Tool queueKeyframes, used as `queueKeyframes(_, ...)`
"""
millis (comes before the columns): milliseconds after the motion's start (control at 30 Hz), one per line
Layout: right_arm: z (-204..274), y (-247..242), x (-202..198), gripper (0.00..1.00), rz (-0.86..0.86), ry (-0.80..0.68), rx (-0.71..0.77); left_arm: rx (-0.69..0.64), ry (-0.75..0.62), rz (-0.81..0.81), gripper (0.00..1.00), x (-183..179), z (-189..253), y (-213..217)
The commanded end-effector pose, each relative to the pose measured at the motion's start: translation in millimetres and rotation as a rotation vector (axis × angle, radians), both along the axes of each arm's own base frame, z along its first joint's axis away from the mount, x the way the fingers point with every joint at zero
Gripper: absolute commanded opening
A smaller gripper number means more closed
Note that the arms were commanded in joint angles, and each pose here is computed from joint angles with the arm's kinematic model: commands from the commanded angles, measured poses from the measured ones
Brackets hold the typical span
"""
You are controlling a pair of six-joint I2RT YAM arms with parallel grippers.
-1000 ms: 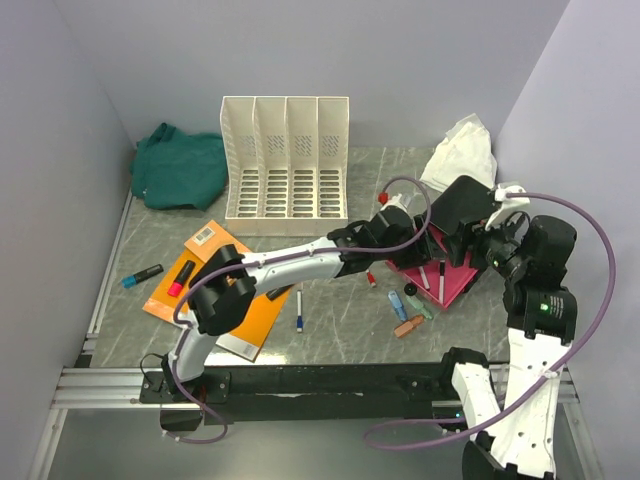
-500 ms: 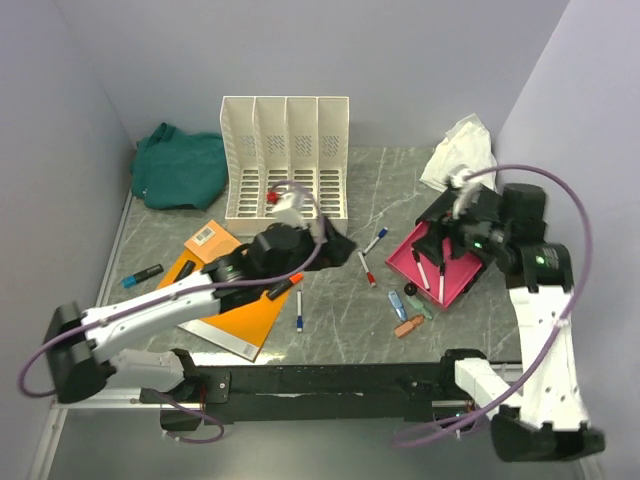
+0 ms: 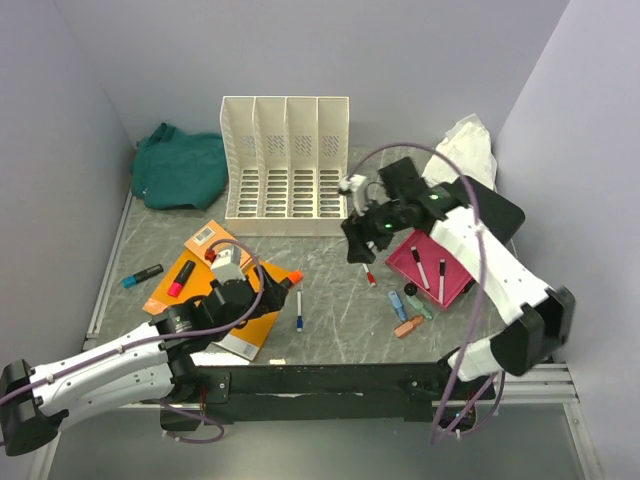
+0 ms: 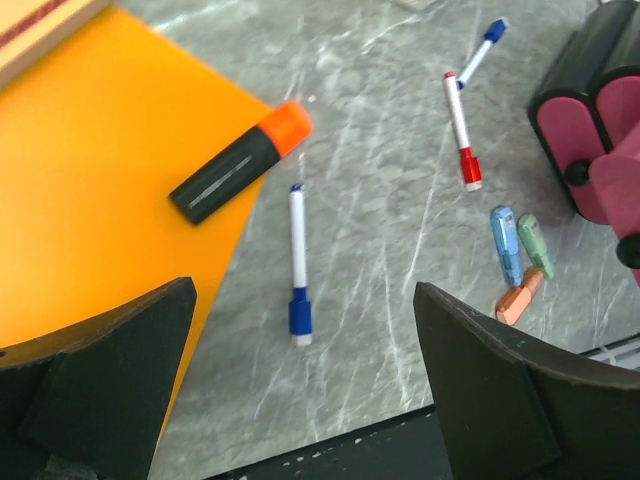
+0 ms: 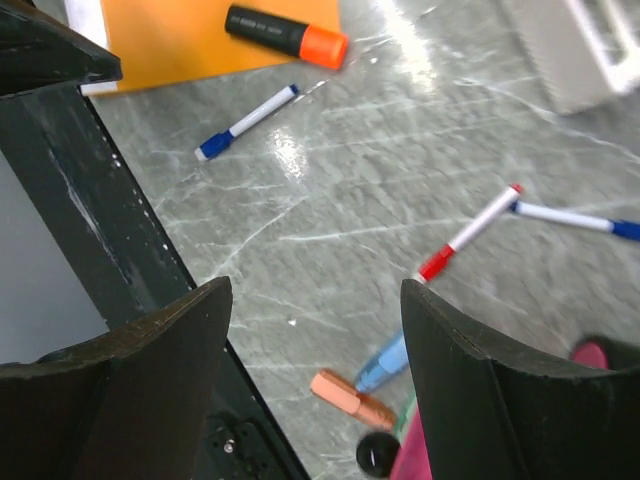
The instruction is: Organize the desk
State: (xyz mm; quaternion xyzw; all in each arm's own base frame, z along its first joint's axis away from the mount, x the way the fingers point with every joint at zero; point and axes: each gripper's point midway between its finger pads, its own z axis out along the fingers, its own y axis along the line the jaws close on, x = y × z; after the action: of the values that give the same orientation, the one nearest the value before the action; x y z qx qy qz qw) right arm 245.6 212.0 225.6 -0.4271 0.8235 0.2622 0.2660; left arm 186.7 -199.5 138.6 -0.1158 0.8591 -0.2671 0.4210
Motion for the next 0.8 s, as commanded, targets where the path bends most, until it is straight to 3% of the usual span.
queueKeyframes(0,-5,29,21,0.76,0.002,-0.032,-0.029,-0.078,0.043,0.079,0.97,-4,-12,9)
queueKeyframes(267,-57,29,40,0.78,0.031,-0.048,-0.185,-0.032,0.067,0.041,0.97,-7,-27,4)
queueKeyframes(400,-81,13,59,0.77,-0.042,-0.091,-0.302,-0.042,0.075,0.019,0.97,-8,-33,-2)
queueKeyframes(767,-139,-5,70,0.68,-0.177,-0.050,-0.478,-0.081,0.091,-0.003,0.96,-8,-45,-14)
